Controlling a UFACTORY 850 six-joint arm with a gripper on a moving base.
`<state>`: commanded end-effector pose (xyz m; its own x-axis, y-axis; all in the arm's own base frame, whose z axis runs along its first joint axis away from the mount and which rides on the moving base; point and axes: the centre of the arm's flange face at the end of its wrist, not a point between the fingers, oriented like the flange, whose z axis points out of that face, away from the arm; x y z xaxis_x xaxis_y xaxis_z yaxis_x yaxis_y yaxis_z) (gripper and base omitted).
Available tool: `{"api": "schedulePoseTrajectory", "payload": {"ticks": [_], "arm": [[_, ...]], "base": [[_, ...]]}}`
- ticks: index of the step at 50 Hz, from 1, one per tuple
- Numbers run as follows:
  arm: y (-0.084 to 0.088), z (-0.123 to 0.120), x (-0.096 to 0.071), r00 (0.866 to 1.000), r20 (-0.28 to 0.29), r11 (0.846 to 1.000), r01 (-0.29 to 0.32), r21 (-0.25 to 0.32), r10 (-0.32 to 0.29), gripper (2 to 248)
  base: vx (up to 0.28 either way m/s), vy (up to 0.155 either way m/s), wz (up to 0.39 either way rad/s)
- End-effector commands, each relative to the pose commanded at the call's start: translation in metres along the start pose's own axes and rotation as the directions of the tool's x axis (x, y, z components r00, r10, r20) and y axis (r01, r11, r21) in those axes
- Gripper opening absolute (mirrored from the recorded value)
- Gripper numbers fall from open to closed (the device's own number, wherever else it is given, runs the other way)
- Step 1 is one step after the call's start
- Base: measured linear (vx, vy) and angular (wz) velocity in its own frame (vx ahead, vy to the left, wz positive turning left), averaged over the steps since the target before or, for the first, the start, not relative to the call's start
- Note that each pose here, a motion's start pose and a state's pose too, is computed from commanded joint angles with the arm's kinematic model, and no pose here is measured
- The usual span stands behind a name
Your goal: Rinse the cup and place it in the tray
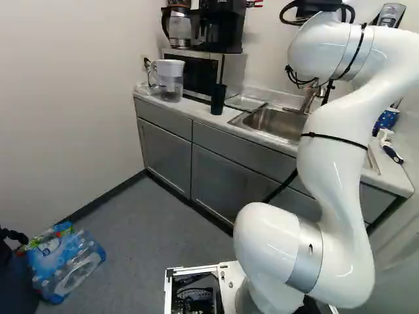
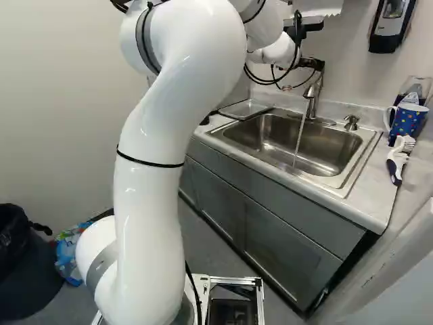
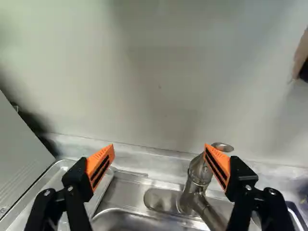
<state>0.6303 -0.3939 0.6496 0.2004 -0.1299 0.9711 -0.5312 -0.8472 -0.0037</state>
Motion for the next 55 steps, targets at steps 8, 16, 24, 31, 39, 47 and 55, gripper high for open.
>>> {"api": "schedulePoseTrajectory", "payload": {"ticks": [8,16,24,31,39,47,55], "arm": [[0.0,0.0,0.0,1.0,0.0,1.0,0.0,0.0,0.0,247],[0.0,0.0,0.0,1.0,0.0,1.0,0.0,0.0,0.0,247],[-0.001,-0.002,0.0,1.0,0.002,1.0,0.0,0.001,0.0,247],[-0.003,-0.013,-0.001,1.0,0.009,1.0,0.001,0.005,-0.001,247],[-0.008,-0.028,-0.002,1.0,0.019,1.0,0.003,0.011,-0.003,247],[-0.013,-0.044,-0.004,1.0,0.029,1.0,0.004,0.018,-0.005,247],[-0.017,-0.06,-0.006,0.999,0.042,1.0,0.006,0.023,-0.007,247]], "base": [[0.0,0.0,0.0],[0.0,0.0,0.0],[0.0,0.0,0.0],[0.0,0.0,0.0],[0.0,0.0,0.0],[0.0,0.0,0.0],[0.0,0.0,0.0]]}}
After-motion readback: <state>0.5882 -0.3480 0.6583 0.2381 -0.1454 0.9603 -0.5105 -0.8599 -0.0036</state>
